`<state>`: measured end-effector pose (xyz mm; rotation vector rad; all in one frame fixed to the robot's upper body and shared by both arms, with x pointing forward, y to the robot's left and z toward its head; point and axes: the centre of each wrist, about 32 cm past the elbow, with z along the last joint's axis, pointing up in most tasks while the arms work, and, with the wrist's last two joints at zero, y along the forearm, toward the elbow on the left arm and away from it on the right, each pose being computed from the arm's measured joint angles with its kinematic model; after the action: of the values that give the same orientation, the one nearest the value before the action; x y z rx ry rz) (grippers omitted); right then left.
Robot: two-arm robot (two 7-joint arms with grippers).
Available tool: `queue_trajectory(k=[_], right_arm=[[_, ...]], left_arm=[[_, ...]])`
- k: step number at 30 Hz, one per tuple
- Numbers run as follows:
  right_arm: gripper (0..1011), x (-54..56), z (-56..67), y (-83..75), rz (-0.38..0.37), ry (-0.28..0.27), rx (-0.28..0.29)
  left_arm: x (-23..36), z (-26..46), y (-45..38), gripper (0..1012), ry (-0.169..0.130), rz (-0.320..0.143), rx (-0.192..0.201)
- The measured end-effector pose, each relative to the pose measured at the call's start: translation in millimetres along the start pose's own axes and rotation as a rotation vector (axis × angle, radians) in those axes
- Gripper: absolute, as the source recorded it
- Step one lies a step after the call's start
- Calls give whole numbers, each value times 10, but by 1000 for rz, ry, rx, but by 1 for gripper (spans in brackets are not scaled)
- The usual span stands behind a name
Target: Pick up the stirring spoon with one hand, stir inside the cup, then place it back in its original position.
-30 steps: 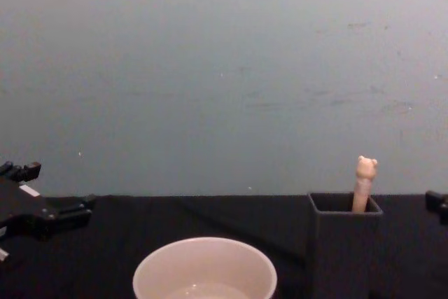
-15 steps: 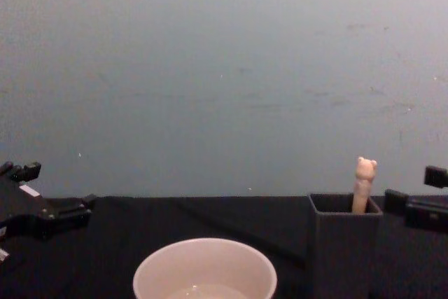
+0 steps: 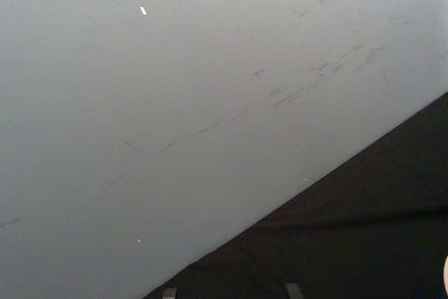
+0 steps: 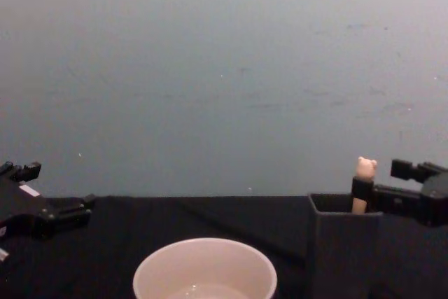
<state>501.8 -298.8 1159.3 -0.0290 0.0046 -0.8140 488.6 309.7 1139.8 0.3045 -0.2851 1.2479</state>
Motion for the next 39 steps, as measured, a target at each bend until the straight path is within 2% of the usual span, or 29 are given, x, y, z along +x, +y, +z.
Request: queue_trajectory(k=[10, 18, 39], right_arm=[[1000, 64, -14, 145, -4, 44, -3], [1002, 92, -21, 199, -6, 78, -12], [1002, 89, -27, 243, -8, 97, -23]], left_arm=[[0, 0, 0, 1001, 0, 0, 0], [0, 0, 0, 1001, 0, 0, 0], [0, 0, 0, 1001, 0, 0, 0]])
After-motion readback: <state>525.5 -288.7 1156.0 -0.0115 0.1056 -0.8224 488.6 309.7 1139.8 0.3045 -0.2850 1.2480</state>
